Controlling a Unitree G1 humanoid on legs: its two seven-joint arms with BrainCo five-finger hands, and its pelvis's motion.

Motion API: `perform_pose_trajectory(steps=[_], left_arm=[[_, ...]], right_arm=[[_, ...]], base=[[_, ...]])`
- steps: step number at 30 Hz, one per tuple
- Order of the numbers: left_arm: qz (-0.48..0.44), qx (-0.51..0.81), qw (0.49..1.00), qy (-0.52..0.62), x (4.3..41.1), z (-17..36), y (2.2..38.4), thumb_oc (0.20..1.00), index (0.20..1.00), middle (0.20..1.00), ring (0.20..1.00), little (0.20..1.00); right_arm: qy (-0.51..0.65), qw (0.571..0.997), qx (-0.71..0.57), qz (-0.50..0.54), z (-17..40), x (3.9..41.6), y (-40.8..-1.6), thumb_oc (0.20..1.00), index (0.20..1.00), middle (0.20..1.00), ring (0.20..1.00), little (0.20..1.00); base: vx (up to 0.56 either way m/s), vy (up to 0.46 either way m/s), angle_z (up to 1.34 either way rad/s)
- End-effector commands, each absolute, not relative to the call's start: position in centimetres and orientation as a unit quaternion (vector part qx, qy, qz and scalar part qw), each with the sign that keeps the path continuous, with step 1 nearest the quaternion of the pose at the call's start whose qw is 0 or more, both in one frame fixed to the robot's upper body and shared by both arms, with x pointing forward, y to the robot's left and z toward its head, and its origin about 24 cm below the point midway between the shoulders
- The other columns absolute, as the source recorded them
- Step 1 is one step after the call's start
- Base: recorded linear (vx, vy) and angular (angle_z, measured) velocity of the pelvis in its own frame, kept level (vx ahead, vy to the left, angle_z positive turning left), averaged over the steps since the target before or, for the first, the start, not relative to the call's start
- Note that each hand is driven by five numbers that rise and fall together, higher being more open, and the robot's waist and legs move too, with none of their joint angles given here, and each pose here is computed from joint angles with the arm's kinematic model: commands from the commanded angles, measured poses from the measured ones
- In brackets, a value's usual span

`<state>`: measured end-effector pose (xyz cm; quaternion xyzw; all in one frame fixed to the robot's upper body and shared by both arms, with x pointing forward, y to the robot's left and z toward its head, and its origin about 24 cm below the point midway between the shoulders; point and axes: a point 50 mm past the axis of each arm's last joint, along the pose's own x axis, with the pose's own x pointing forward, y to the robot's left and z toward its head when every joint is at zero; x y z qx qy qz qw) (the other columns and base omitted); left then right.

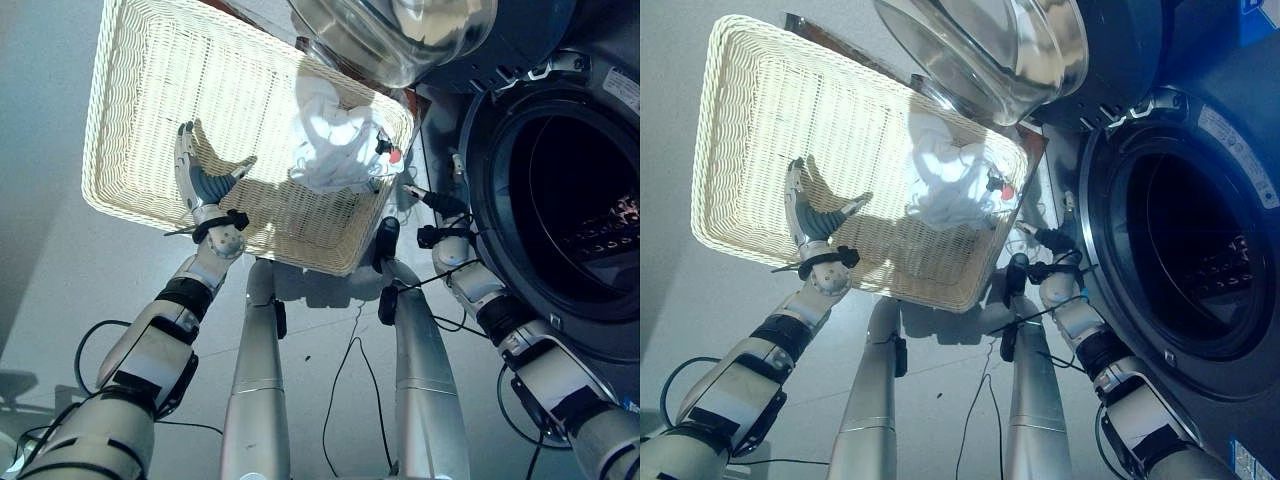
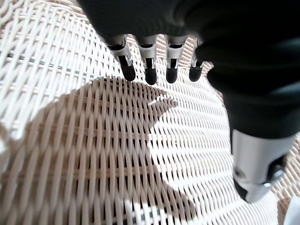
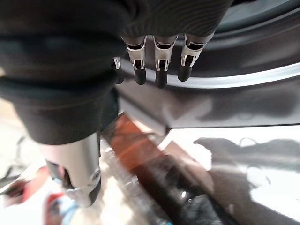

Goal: Put the clothes into the washing machine.

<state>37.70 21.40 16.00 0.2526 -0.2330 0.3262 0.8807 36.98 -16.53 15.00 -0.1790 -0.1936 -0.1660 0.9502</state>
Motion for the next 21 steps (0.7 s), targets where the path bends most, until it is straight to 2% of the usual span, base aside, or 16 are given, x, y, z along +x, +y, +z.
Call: perform_pose_trajectory(steps=[1, 11, 21], left_arm=[[0.352, 0.202, 0.882, -0.24, 37.7, 16.5, 21.1, 1.0, 1.0, 1.0, 1.0, 1.0], [0.347, 0.203, 0.884, -0.238, 38.0, 17.0, 20.8, 1.0, 1.0, 1.0, 1.0, 1.0], [0.334, 0.208, 0.886, -0.246, 38.4, 17.6, 20.3, 1.0, 1.0, 1.0, 1.0, 1.0]], right_arm=[[-0.285, 0.925, -0.219, -0.124, 16.3, 35.5, -14.7, 1.0, 1.0, 1.0, 1.0, 1.0], [-0.459, 0.831, -0.3, -0.094, 21.2, 33.8, -11.1, 1.0, 1.0, 1.0, 1.0, 1.0], [-0.489, 0.799, -0.342, -0.079, 22.7, 34.3, -9.5, 1.0, 1.0, 1.0, 1.0, 1.0]], base=[[0.0, 0.0, 0.0], [0.0, 0.0, 0.0], [0.0, -0.013, 0.0]])
